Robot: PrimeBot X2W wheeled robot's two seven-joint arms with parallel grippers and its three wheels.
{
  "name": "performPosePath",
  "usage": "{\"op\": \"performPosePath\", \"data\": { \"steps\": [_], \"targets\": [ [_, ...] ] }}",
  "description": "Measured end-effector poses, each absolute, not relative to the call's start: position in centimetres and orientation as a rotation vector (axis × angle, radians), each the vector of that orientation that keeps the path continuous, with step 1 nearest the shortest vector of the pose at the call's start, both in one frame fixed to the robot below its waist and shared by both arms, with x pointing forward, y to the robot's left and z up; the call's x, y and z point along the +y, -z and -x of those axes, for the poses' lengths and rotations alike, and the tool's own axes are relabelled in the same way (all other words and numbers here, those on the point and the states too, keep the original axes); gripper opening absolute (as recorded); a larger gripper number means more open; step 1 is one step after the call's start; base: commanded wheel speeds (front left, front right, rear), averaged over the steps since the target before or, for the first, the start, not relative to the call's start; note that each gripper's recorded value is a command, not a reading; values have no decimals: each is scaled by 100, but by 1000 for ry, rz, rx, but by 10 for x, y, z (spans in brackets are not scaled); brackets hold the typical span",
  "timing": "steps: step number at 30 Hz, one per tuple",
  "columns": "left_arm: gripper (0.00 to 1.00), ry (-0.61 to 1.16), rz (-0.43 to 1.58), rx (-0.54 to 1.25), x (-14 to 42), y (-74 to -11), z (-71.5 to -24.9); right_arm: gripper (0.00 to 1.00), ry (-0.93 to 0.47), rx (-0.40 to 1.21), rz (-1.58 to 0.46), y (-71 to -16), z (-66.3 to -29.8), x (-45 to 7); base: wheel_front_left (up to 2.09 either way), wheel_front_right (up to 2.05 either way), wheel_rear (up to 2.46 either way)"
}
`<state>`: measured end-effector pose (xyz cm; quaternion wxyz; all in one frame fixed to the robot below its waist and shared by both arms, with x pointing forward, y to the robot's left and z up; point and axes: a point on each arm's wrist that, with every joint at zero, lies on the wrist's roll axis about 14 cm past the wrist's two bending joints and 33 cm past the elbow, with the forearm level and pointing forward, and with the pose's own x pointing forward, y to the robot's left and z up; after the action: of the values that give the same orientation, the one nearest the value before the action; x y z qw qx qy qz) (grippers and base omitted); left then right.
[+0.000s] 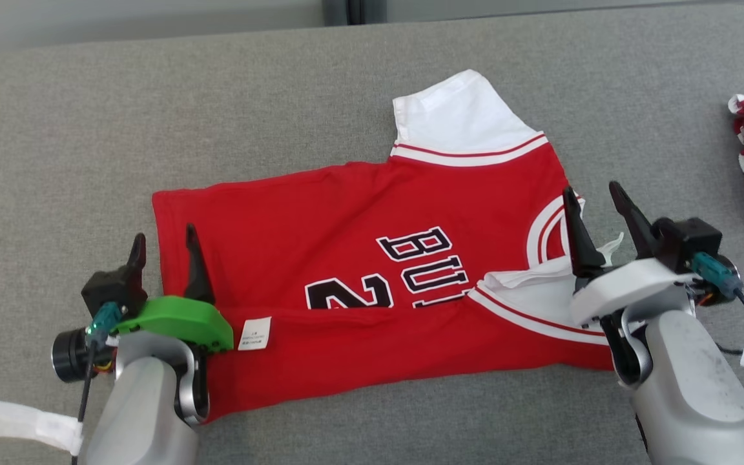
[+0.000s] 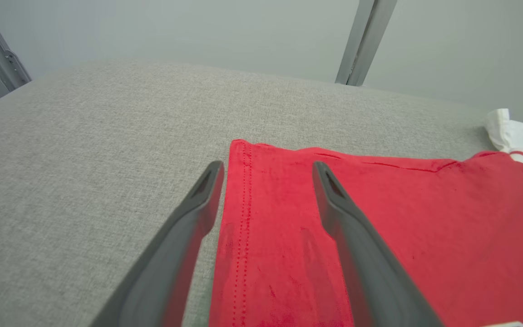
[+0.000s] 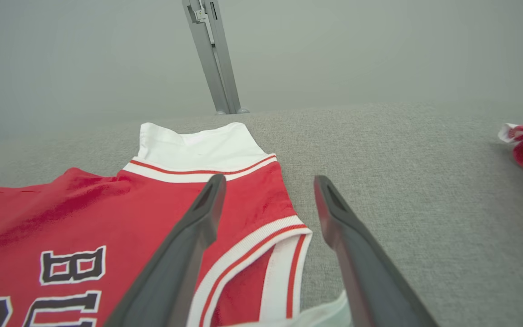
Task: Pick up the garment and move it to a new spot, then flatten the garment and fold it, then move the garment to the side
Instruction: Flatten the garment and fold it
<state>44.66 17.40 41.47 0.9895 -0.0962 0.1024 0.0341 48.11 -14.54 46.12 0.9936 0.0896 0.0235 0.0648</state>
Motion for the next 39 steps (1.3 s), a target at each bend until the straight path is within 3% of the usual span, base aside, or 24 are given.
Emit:
{"op": "performPosePath", "data": {
  "steps": [14, 16, 18, 20, 21, 30, 39],
  "targets": [
    [100, -61, 131, 330, 186, -368, -495, 100, -242, 121, -75, -431, -536, -118, 0, 0, 0],
    [96, -66, 134, 347, 187, -361, -498, 100, -257, 124, -47, -431, -547, -117, 0, 0, 0],
    [62, -65, 135, 345, 188, -360, -503, 100, -269, 132, -21, -431, -559, -117, 0, 0, 0],
    [15, -57, 128, 343, 187, -359, -507, 100, -275, 151, 2, -430, -571, -117, 0, 0, 0],
    [0, -52, 127, 341, 186, -360, -509, 100, -277, 159, 7, -430, -575, -117, 0, 0, 0],
    [0, -14, 103, 286, 188, -374, -514, 100, -321, 249, 86, -429, -627, -101, 0, 0, 0],
    [0, 9, 138, 256, 183, -385, -509, 100, -370, 378, 80, -405, -649, -71, 0, 0, 0]
  ]
}}
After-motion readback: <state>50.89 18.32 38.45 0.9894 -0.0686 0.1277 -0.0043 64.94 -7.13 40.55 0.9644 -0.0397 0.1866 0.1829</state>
